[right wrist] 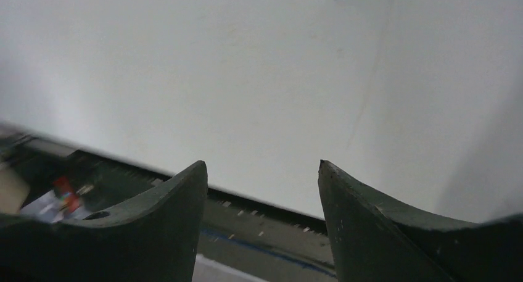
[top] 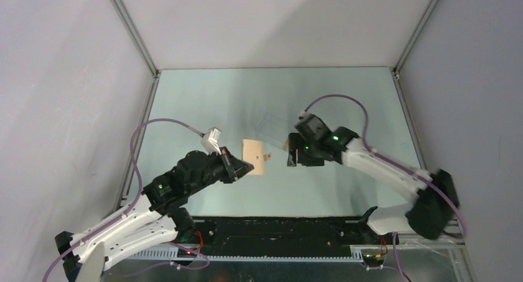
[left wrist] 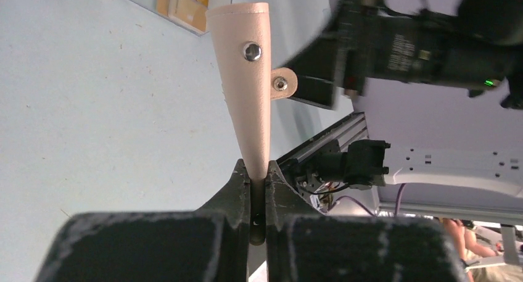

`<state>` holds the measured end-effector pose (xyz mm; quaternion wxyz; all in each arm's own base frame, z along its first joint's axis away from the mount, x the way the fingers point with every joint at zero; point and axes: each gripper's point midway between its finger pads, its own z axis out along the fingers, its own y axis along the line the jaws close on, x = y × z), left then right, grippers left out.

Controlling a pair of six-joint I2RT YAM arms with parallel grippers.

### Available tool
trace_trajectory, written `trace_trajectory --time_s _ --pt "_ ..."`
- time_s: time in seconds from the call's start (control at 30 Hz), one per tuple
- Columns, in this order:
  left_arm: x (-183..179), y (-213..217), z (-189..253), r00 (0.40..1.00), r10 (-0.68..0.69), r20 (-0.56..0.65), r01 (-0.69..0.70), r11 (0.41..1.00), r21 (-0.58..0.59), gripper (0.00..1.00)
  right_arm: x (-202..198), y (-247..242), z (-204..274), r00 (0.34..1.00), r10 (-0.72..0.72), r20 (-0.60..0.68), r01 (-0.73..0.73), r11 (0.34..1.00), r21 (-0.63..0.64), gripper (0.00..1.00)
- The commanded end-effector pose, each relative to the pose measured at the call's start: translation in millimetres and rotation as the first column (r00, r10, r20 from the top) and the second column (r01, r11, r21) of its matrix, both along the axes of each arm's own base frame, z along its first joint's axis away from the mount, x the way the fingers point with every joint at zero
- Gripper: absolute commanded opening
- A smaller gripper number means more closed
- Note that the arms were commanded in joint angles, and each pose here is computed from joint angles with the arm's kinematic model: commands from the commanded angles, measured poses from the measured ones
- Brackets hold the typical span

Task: Put the credit cards into the card holder
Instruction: Open the card holder.

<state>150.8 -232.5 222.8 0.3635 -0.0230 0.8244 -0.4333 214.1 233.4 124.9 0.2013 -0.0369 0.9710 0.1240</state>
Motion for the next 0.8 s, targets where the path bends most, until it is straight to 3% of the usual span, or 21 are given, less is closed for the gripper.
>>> trace_trajectory --time_s 0.0,0.17,0.3,0.47,0.7,0.77 --pt "9 -4 19 0.997 0.076 0.002 -0.075 0.982 -0.176 0.0 -11 30 69 0.99 0.057 0.127 -0.105 0.902 0.419 0.7" --pt "9 -14 32 0.998 0.067 0.012 -0.059 0.939 -0.34 0.0 -29 51 113 0.965 0.138 0.223 -0.252 0.721 0.646 0.71" --pt "8 -24 32 0.999 0.035 0.0 -0.032 0.925 -0.379 0.0 -36 69 122 0.955 0.186 0.232 -0.296 0.658 0.692 0.72" --pt "6 -29 37 1.0 0.008 0.014 -0.002 0.928 -0.372 0.0 -26 83 120 0.96 0.183 0.212 -0.279 0.657 0.7 0.66" --pt "3 -30 37 1.0 -0.011 0.018 0.016 0.929 -0.369 0.0 -4 78 105 0.981 0.111 0.161 -0.19 0.733 0.653 0.41" --pt "2 -30 36 1.0 -0.014 0.018 0.02 0.929 -0.369 0.0 0 75 104 0.983 0.097 0.157 -0.177 0.737 0.652 0.38"
